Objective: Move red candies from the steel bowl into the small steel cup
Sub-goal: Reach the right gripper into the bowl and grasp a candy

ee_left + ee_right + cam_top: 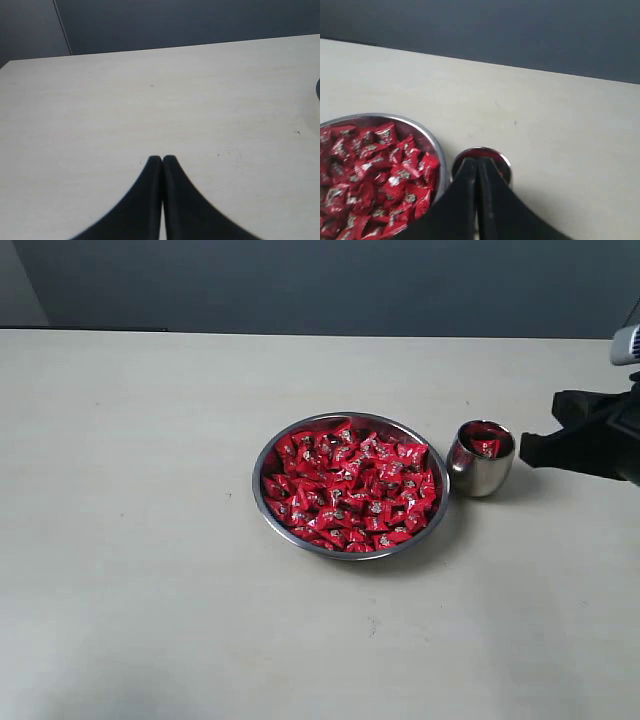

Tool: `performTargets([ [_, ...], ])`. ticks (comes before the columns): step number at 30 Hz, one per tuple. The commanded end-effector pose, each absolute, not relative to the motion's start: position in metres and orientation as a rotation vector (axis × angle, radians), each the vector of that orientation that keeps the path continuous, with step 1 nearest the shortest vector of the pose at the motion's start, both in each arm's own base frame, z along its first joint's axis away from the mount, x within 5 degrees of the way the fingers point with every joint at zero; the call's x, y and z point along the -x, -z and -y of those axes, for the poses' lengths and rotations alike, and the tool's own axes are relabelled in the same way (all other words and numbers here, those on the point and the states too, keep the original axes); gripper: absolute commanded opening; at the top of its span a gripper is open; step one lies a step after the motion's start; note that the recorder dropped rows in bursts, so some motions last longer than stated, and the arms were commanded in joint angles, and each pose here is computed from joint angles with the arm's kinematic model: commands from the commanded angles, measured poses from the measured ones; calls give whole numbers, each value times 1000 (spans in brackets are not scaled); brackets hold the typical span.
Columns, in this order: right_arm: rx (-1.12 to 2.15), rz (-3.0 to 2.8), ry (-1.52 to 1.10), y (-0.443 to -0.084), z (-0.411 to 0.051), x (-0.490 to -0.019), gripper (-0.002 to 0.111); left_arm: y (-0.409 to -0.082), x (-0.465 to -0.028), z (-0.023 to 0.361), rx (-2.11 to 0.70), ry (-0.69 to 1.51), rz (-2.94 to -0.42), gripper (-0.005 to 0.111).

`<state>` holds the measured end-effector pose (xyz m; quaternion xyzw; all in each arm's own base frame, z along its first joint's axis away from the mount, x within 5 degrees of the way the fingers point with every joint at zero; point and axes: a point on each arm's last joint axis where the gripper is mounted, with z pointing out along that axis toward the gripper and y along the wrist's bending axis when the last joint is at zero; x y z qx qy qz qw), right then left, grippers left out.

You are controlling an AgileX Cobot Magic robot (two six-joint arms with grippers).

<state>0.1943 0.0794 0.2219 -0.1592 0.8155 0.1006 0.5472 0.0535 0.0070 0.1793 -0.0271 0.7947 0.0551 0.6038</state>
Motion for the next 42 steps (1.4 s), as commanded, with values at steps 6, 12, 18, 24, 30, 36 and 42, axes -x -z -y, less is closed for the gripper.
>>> performTargets([
  [6, 665, -2178, -247, -226, -127, -218, -1, -183, -53, -7, 55, -124, -1821, 0],
  [12, 794, -2314, -189, -212, -150, -255, 21, -183, -53, -7, 55, -124, -1821, 0],
  [18, 907, -2391, -174, -194, -172, -289, 38, -183, -53, -7, 55, -124, -1821, 0],
  [24, 1009, -2437, -277, -178, -195, -311, 38, -183, -53, -7, 55, -124, -1821, 0],
  [30, 1065, -2475, -361, -160, -212, -326, 38, -183, -53, -7, 55, -124, -1821, 0],
  [36, 1076, -2512, -359, -140, -217, -334, 38, -183, -53, -7, 55, -124, -1821, 0],
  [42, 1088, -2503, -332, -135, -216, -337, 38, -183, -53, -7, 55, -124, -1821, 0],
])
